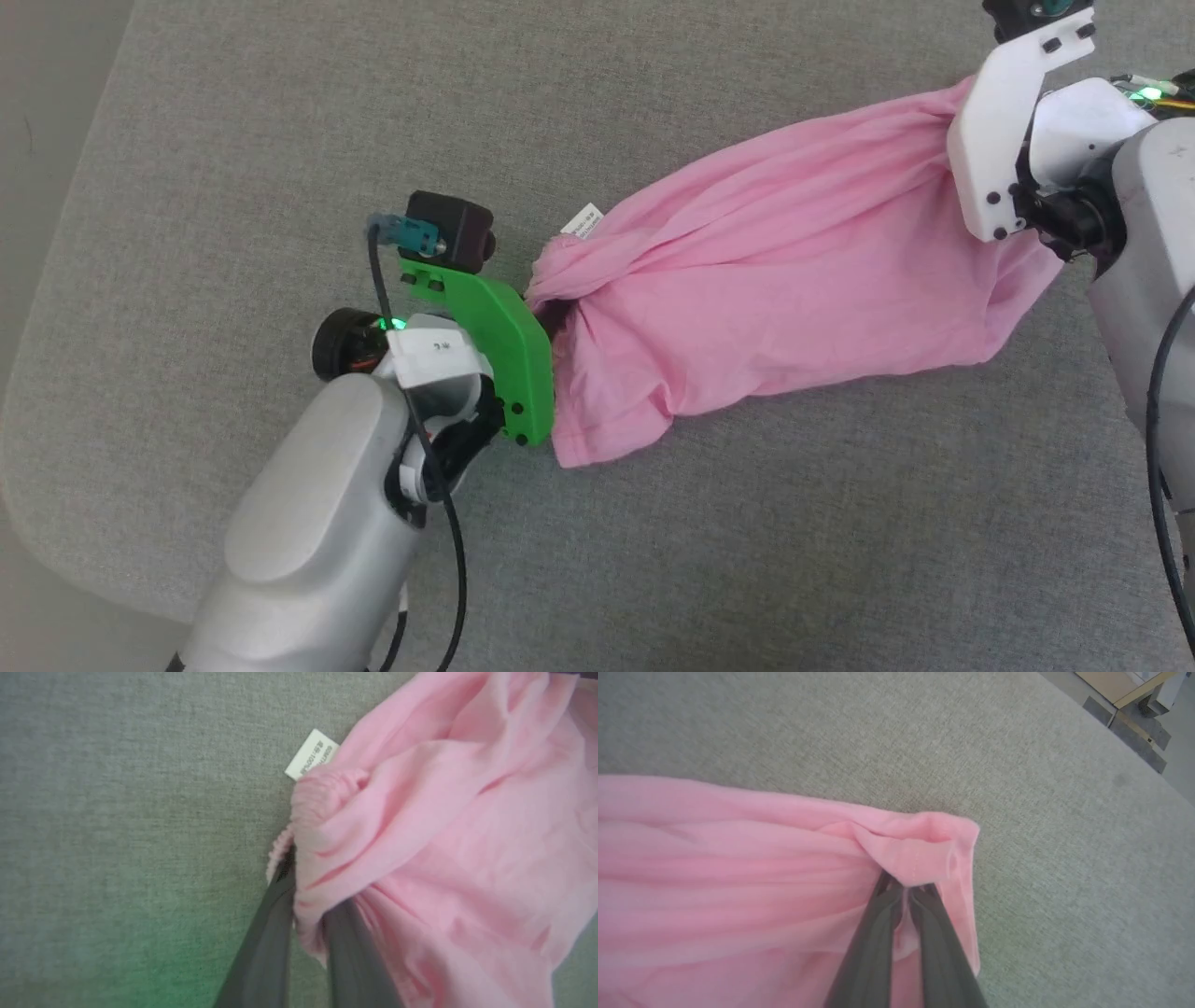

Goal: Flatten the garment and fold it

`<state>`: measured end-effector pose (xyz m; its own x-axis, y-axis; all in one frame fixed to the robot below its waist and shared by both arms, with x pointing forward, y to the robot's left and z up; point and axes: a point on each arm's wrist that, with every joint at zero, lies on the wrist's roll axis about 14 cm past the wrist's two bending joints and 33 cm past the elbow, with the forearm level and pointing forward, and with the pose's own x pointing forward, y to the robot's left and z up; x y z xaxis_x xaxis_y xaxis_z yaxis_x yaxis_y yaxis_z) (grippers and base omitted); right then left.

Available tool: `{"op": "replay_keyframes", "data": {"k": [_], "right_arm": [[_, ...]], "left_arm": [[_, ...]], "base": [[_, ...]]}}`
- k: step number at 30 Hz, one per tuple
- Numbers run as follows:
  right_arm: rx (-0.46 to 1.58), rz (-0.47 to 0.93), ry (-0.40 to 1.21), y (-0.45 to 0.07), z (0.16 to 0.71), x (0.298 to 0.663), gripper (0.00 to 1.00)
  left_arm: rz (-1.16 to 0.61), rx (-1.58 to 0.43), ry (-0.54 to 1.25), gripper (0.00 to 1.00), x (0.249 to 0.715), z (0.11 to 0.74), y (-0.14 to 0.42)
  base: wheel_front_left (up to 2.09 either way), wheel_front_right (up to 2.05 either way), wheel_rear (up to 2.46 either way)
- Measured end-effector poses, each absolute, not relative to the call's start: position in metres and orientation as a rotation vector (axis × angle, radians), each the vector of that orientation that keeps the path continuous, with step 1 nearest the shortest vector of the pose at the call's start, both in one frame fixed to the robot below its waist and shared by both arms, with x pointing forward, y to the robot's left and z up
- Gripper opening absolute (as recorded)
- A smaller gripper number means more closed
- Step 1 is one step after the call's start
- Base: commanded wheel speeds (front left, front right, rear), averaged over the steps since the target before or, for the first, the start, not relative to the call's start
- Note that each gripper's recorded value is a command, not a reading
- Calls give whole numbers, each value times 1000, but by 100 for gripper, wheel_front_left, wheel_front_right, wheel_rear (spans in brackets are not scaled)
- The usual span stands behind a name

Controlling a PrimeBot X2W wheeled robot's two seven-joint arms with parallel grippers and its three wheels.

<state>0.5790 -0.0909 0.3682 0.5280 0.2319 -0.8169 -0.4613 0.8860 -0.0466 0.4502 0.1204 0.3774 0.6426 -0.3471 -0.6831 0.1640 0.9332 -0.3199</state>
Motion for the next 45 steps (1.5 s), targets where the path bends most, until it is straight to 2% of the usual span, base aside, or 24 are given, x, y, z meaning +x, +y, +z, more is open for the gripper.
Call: {"op": "replay_keyframes", "data": {"k": [1,3,9,18,28,33,38,45], "right_arm": [[-263,421,923,-91,370,579,22],[-254,419,905,-92,373,580,100],[-199,415,796,-93,388,575,100],[-110,419,596,-94,425,545,100],[11,332,350,-118,475,514,100],[89,273,251,-127,493,509,100],[146,229,248,-130,486,509,100],[216,166,347,-135,460,519,100]], "left_arm": [[-294,-239,810,100,451,379,120],[-299,-248,771,100,454,385,115],[-253,-266,607,100,457,406,123],[-189,-271,406,100,431,436,138],[-115,-247,-7,100,416,505,156],[-110,-205,-91,100,415,522,164],[-137,-161,-215,100,420,556,164],[-97,-142,-236,100,423,555,177]], "base": [[0,0,0],[0,0,0],[0,0,0],[0,0,0],[0,0,0],[0,0,0],[0,0,0],[0,0,0]]}}
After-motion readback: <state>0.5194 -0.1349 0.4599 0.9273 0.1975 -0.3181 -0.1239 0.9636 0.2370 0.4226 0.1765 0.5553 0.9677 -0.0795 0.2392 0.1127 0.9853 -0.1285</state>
